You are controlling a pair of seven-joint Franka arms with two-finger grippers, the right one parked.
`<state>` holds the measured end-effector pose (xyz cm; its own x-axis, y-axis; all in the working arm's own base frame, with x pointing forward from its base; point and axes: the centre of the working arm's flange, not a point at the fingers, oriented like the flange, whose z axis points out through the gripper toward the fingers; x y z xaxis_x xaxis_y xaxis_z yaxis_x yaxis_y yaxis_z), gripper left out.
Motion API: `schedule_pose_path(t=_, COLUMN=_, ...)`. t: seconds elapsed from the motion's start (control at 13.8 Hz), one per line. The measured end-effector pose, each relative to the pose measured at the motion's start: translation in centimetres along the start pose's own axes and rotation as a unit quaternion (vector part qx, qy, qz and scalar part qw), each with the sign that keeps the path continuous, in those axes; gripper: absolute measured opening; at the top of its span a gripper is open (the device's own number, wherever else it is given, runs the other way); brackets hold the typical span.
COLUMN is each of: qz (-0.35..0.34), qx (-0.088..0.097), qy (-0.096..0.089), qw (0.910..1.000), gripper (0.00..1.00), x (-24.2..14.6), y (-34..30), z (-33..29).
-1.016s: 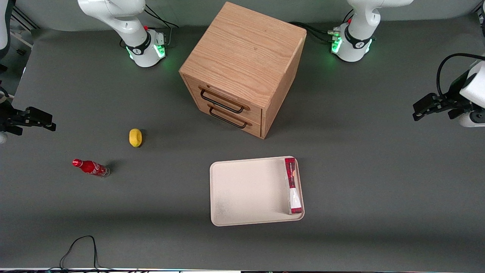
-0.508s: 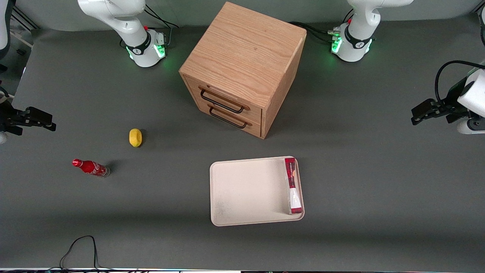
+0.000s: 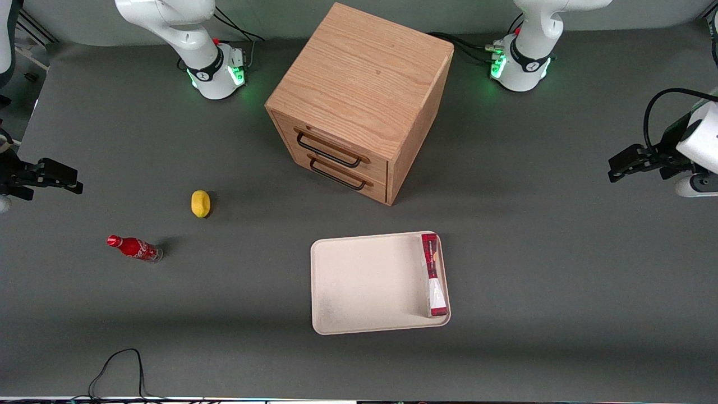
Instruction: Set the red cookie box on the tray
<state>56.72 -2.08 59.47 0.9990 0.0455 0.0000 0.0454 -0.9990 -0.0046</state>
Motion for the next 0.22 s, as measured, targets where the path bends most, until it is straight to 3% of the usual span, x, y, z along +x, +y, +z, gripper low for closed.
schedule_pose_path(t=0.22, qz=0.0, qx=0.001, qy=-0.01, qw=0.9999, gripper=1.0, x=-0.2, y=-0.04, z=0.18)
